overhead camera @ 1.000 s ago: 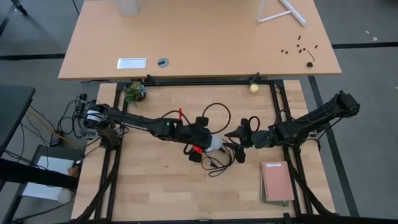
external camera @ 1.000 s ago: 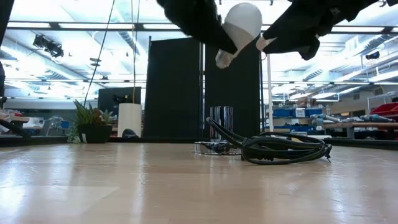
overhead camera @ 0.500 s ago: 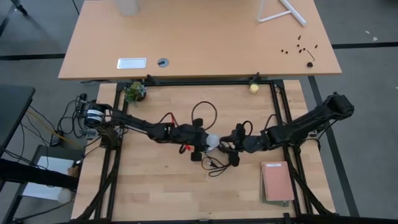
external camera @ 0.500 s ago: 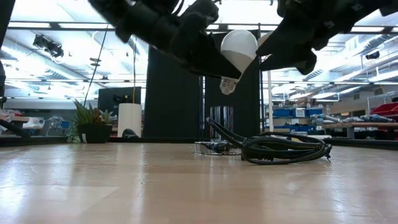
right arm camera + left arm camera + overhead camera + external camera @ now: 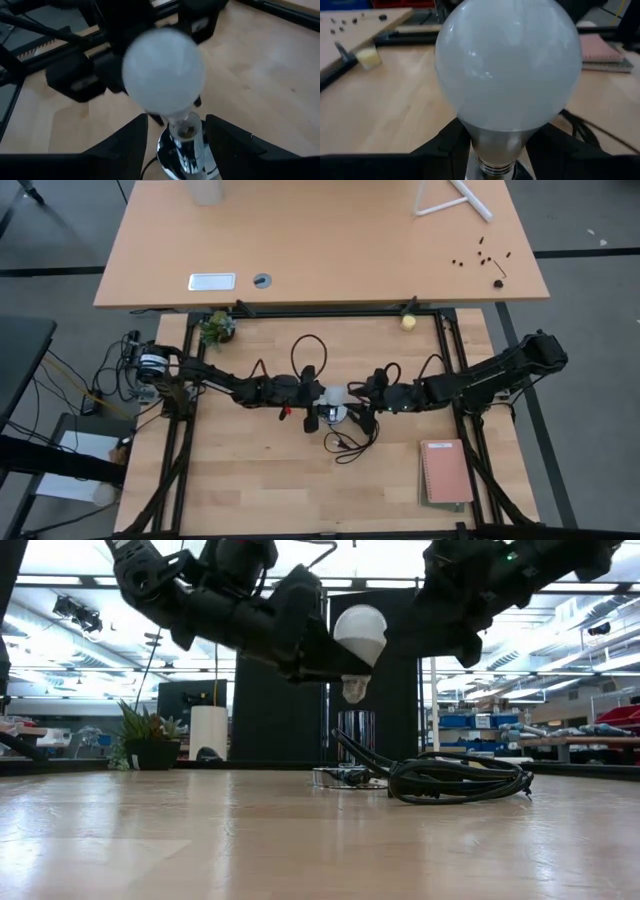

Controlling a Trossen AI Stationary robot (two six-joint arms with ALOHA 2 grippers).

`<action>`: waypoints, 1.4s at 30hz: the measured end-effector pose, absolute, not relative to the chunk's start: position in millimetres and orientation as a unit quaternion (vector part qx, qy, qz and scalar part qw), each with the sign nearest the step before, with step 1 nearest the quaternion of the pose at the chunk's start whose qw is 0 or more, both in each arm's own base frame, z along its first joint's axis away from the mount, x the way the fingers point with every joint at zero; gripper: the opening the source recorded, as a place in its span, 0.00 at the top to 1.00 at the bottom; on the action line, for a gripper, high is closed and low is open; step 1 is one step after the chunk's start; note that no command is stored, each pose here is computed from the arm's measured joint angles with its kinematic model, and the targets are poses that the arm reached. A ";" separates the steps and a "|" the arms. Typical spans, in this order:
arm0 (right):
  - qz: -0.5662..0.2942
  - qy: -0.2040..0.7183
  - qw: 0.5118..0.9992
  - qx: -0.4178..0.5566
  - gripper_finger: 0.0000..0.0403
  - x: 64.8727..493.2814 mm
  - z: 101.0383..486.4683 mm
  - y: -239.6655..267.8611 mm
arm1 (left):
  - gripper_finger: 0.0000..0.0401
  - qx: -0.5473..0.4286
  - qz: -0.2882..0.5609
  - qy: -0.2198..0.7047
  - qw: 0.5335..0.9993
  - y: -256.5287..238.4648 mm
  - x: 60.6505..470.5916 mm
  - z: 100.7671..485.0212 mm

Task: Screw lightbulb
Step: Insert the light bulb into the lamp

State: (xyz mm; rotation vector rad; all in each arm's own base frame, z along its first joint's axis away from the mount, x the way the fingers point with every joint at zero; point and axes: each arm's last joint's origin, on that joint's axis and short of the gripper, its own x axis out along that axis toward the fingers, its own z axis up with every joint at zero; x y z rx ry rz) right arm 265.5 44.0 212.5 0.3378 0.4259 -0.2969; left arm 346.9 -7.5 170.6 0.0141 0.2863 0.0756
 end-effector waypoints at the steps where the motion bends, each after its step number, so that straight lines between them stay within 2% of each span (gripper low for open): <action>1: -0.143 0.210 0.953 0.165 0.48 266.3 212.6 42.2 | 0.58 0.005 0.037 0.140 0.989 -7.4 346.0 169.8; 18: -0.123 0.189 0.962 0.156 0.48 271.8 218.0 27.5 | 0.58 -0.006 0.039 0.109 0.993 -6.0 347.5 175.7; 29: -0.124 0.185 0.961 0.166 0.48 272.1 218.4 27.2 | 0.58 -0.033 0.042 0.168 0.984 -6.2 344.8 163.6; 42: -0.129 0.188 0.960 0.161 0.48 271.9 217.7 25.7 | 0.58 -0.007 0.052 0.172 0.984 -3.2 344.6 163.0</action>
